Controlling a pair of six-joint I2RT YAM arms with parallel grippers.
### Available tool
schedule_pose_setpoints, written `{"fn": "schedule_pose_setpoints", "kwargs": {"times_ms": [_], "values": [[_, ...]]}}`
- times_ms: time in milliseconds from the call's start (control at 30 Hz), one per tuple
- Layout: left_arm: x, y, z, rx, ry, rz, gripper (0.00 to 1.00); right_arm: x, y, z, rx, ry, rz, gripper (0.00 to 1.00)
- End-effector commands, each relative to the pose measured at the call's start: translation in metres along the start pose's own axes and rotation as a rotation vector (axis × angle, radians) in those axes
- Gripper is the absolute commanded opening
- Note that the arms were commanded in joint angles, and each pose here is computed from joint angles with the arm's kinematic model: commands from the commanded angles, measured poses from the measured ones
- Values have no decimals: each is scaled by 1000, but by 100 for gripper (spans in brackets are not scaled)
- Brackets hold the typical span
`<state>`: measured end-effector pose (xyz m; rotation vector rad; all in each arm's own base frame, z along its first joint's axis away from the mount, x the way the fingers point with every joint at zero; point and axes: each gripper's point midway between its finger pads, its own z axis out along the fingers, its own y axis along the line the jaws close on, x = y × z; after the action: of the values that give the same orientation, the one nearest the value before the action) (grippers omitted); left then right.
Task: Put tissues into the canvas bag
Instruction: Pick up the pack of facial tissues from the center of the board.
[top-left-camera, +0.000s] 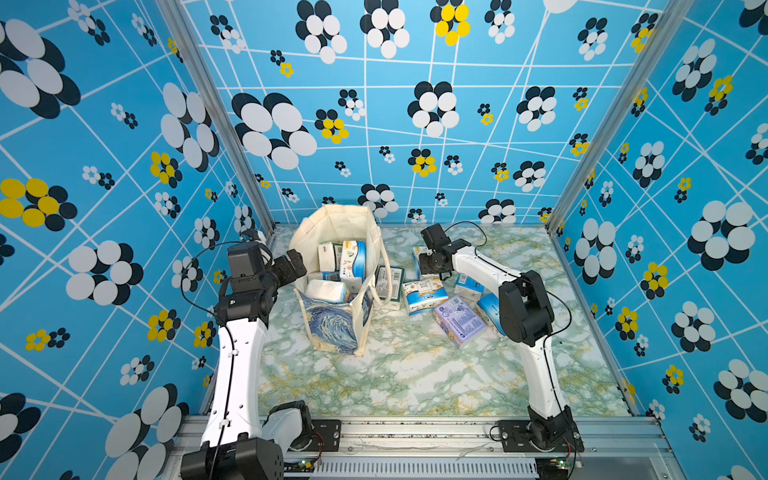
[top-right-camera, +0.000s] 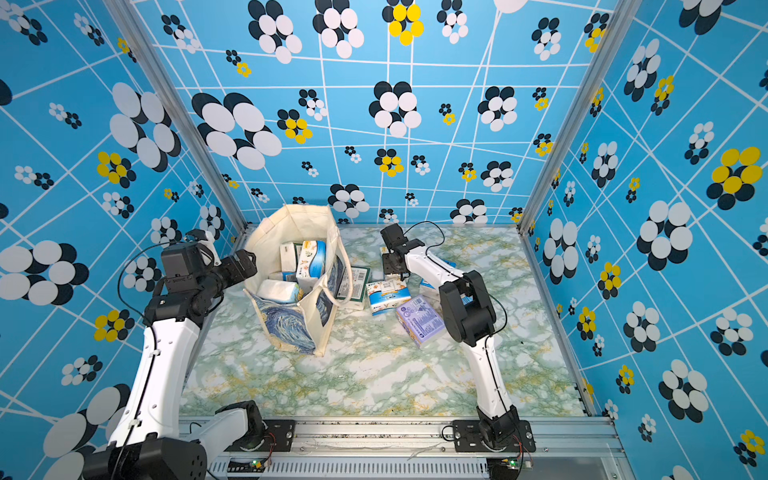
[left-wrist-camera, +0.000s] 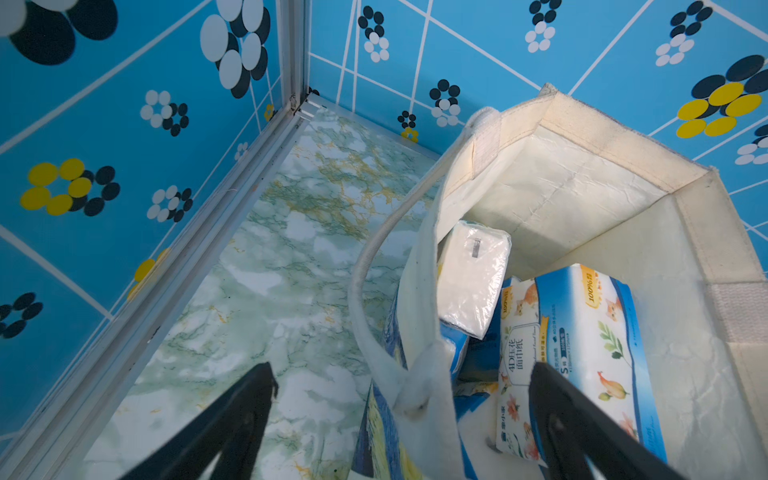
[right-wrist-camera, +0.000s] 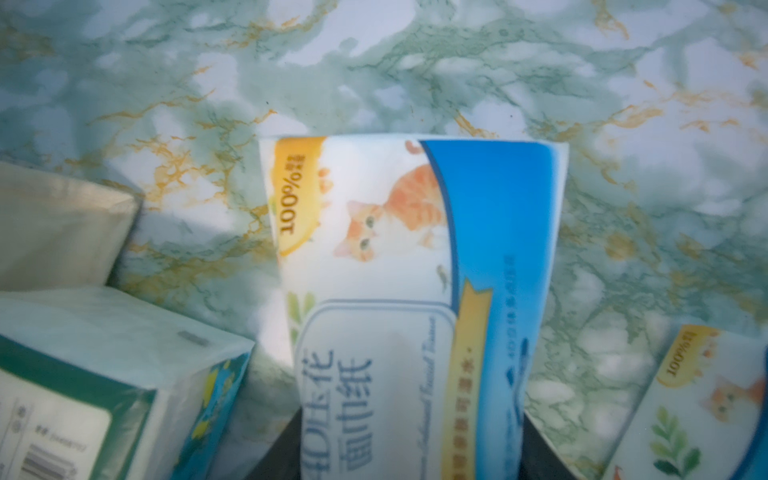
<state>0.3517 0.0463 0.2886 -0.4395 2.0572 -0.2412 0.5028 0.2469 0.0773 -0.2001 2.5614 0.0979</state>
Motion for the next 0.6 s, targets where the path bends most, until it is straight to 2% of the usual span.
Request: {"fn": "schedule_pose_setpoints", "kwargs": {"times_ms": [0, 200, 300, 433, 500, 567], "values": [[-17, -14, 5, 96, -65, -1, 98, -42, -6, -68, -1, -172, 24, 51], [-26, -19, 17, 143, -89, 6, 90, -85, -7, -163, -82, -411, 80, 48], [-24, -14, 26, 122, -66, 19, 89, -101, 6, -214, -208, -532, 111, 48], [-19, -7, 35, 96, -39, 31, 87, -115, 48, -278, -458, -664, 99, 48], [-16, -6, 37, 95, -28, 37, 77, -118, 75, -305, -583, -703, 74, 48], [-15, -7, 38, 102, -23, 41, 56, -119, 106, -330, -702, -731, 41, 48]]}}
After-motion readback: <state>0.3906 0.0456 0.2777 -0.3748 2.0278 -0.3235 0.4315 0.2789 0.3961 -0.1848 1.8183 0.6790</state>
